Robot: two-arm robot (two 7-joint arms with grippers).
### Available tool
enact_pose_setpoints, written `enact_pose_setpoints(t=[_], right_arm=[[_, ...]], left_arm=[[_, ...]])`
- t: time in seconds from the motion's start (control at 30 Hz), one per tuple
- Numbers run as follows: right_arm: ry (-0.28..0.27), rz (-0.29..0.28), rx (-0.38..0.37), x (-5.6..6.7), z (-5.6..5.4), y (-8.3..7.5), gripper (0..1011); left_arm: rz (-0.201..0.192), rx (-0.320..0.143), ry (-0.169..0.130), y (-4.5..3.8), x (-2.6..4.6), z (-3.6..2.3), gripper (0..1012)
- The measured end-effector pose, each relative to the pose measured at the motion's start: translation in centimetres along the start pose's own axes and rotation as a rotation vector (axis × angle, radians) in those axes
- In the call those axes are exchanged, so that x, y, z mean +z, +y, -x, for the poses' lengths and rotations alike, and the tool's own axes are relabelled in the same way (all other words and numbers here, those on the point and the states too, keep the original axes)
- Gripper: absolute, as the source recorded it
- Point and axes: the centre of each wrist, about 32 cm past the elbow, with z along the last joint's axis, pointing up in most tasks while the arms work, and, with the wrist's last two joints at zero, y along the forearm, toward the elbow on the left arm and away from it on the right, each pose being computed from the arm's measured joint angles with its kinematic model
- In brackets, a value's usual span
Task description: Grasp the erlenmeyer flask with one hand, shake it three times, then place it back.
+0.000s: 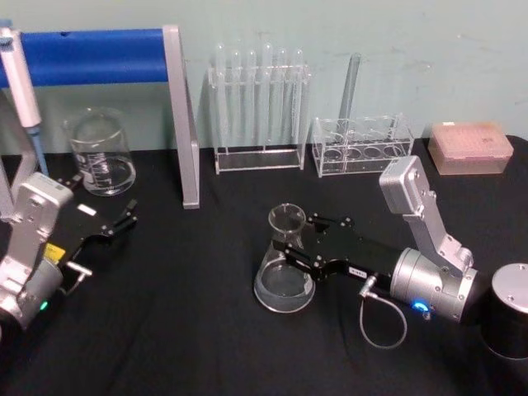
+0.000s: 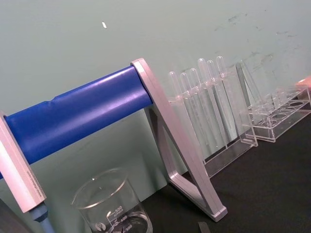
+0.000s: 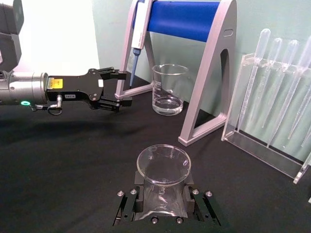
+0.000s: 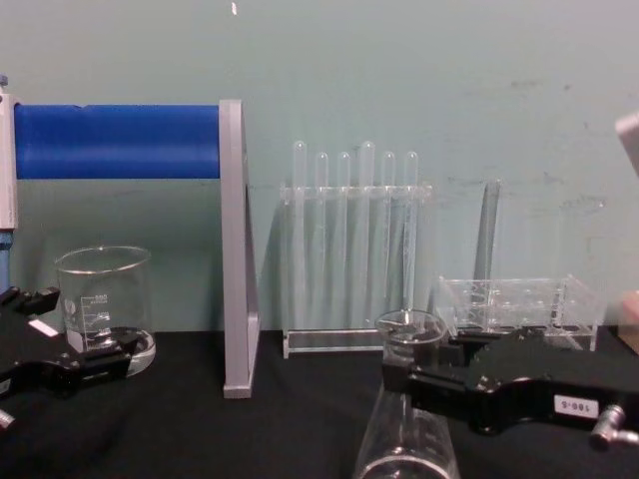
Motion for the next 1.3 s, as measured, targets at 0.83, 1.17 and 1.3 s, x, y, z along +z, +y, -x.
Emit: enact_pose_setpoints(t=[0.83,1.17,1.3], right_arm=[[-0.004,0.001,0.003,-0.05,0.17,0.02,447],[-0.004,0.001,0.003,-0.04,0.15,0.00,447],[-0.004,0.001,0.002,-0.04,0.15,0.00,447]], left_arm=[[0.000,0.000,0.000,0.00,0.00,0.00,1001],[0.000,0.000,0.000,0.00,0.00,0.00,1001],[0.000,0.000,0.000,0.00,0.00,0.00,1001]])
